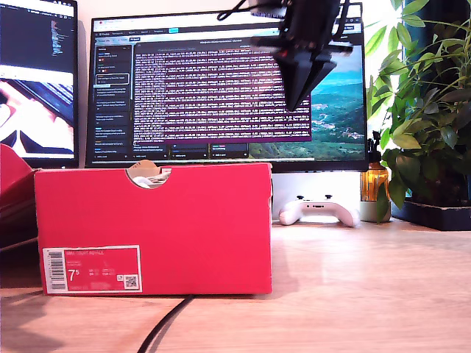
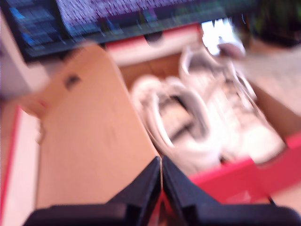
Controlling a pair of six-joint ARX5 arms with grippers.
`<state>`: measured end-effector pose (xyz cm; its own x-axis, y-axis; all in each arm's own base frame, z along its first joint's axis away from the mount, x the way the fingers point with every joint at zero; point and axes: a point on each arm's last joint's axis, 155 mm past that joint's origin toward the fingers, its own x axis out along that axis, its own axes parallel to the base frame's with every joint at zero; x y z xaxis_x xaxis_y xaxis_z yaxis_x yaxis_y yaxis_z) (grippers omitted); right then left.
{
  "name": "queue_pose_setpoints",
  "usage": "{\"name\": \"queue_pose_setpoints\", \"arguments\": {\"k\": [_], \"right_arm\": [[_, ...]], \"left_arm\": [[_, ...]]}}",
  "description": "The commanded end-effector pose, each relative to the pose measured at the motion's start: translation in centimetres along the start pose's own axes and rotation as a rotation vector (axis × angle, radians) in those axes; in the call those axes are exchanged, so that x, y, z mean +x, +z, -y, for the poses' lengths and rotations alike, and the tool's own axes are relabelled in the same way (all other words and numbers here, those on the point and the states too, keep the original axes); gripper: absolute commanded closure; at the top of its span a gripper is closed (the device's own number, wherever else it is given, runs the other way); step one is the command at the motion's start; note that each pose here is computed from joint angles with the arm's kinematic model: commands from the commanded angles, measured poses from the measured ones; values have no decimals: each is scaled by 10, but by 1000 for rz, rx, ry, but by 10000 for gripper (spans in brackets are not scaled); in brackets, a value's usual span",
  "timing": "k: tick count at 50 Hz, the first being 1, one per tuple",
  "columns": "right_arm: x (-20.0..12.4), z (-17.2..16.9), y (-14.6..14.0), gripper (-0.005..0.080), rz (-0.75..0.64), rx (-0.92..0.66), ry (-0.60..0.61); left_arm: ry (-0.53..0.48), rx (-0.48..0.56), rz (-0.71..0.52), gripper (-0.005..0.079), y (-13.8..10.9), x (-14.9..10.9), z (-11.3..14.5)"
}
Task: Pack the white shoes by picking the first shoe and placing it inside the red shoebox, left side, then picking and rotating the second shoe and placing it in the shoebox
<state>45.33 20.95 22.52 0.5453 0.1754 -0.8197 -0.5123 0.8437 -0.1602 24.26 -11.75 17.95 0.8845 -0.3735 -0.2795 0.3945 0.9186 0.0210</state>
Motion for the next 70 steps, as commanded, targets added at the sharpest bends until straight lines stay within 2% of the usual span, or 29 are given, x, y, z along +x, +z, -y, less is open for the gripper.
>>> {"name": "queue_pose_setpoints", "arguments": {"k": [1,17,31,43,50,63,70], "right_arm": [[-19,4,5,762,43,11,-7],[-26,14,-22,762,79,51,-42],[-56,35,-60,762,215,111,-117],[-81,57,-85,762,341,184,-184],[-85,65,-100,762,373,212,-240],[-66,70,-135,762,378,237,-294],[-50,86,-164,762,331,275,-355]], "left_arm": [[22,-1,19,761,7,0,-4],[123,-1,136,761,37,-3,-30],[122,16,228,761,61,1,-40],[87,14,221,761,60,16,-47],[130,8,217,761,59,18,-62],[140,-8,204,761,50,15,-80],[149,-47,200,761,44,13,-88]]}}
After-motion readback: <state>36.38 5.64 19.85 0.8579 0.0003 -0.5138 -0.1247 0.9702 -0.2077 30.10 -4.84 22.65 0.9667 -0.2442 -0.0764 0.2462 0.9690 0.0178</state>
